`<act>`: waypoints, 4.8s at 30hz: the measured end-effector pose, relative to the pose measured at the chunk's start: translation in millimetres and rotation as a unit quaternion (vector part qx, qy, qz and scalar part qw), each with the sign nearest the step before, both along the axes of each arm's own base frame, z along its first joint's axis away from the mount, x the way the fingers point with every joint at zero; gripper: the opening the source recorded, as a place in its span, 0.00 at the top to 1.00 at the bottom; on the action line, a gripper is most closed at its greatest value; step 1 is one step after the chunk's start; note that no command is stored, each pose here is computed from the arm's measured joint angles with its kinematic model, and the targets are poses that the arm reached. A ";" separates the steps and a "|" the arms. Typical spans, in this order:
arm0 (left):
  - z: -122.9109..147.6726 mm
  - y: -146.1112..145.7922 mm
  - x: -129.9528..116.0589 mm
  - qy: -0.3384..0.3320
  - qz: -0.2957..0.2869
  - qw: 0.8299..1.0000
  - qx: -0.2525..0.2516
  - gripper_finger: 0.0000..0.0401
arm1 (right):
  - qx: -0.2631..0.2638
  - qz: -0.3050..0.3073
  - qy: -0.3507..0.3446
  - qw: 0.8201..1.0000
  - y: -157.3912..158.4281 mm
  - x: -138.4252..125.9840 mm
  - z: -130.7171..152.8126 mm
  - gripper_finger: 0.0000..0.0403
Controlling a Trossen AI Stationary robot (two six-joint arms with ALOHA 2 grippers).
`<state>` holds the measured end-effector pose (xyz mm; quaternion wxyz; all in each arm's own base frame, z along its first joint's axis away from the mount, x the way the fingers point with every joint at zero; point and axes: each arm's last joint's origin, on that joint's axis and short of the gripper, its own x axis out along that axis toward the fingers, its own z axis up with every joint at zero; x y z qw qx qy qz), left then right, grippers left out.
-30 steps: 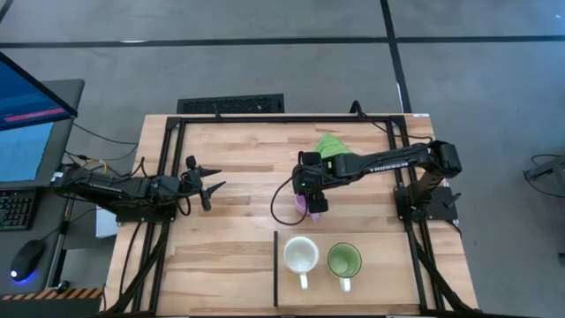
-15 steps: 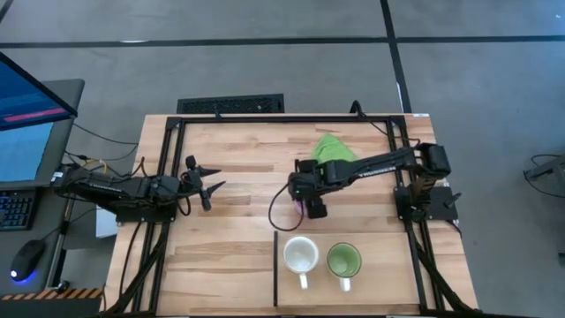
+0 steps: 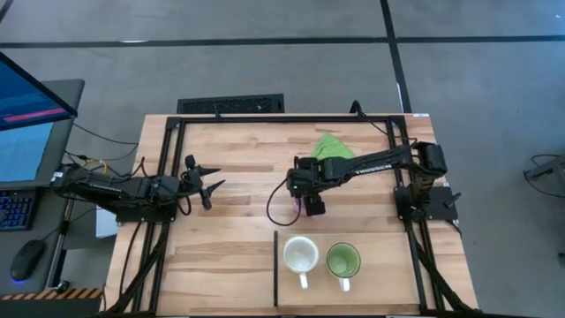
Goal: Stack small to large cups/mugs on shelf
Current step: Put the pink mug on the shelf
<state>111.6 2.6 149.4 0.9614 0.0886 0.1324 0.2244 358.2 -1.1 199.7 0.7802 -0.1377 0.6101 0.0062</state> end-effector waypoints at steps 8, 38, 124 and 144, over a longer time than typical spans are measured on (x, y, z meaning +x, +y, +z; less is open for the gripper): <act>-0.1 0.1 -0.1 0.002 0.002 1.000 0.003 0.54 | 0.001 0.003 -0.006 1.000 -4.3 3.6 -3.6 0.33; -0.3 0.4 -0.3 0.004 0.006 1.000 0.004 0.54 | 0.025 0.003 -0.010 1.000 -5.0 3.7 -0.9 0.96; 0.7 0.6 -0.2 -0.051 0.034 0.994 -0.086 0.54 | 0.154 -0.383 -0.010 0.911 149.3 -230.5 136.0 0.97; 0.6 0.4 -0.1 -0.061 0.036 0.992 -0.108 0.54 | 0.118 -0.352 0.010 0.929 206.4 -200.9 140.6 0.98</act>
